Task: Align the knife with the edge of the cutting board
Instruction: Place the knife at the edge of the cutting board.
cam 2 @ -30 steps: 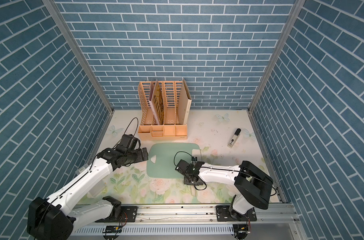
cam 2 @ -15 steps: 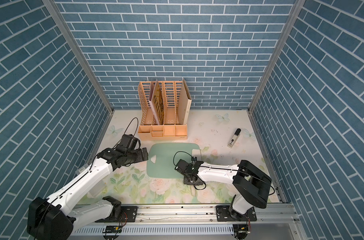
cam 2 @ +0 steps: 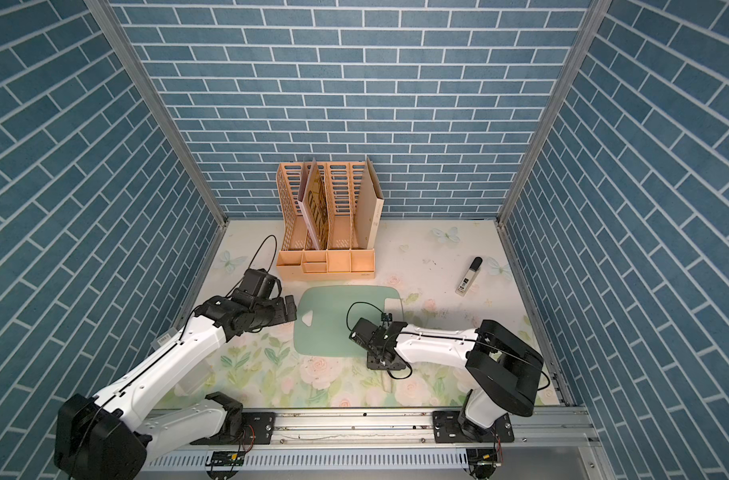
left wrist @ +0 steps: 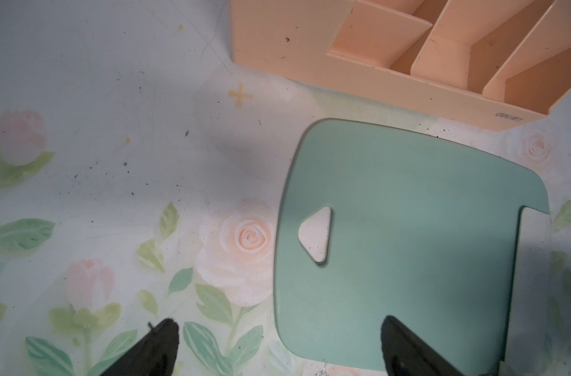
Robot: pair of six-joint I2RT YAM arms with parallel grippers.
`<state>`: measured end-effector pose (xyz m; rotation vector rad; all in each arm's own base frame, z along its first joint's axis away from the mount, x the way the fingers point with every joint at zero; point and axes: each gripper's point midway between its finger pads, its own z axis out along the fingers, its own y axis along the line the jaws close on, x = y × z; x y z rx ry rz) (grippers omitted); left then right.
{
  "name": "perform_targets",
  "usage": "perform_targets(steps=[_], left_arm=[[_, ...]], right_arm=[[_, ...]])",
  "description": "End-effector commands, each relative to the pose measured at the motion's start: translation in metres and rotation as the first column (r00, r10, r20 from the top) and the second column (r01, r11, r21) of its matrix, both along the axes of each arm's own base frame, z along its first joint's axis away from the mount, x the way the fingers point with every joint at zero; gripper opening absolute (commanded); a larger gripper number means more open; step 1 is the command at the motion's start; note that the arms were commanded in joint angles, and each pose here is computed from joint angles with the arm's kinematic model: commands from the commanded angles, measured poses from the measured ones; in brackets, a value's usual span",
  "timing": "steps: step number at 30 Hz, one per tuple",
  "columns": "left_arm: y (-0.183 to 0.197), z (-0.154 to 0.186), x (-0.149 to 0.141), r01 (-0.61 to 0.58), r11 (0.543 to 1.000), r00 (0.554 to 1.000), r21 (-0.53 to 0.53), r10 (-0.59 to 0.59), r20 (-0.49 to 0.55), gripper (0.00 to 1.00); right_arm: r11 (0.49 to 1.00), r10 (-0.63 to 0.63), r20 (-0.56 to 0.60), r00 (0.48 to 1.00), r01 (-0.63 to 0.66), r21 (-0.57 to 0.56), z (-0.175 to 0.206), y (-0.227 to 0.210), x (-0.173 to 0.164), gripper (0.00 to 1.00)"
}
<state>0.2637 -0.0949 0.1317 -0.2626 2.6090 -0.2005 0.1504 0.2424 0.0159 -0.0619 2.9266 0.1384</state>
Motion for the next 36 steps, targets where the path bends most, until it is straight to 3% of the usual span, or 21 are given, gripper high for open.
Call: perform_targets(steps=[1,36], left_arm=[[0.0023,-0.0018,-0.0049,0.004,1.0,1.0,0.017,-0.004,-0.007,1.0],[0.0011,0.0008,-0.0052,0.009,1.0,1.0,0.013,-0.009,0.005,0.99]], right_arm=[[0.995,-0.009,-0.07,0.998,0.003,-0.095,-0.0197,-0.025,-0.0142,0.45],[0.995,-0.007,-0.074,0.997,-0.001,-0.102,-0.0205,-0.0253,-0.0149,0.52]])
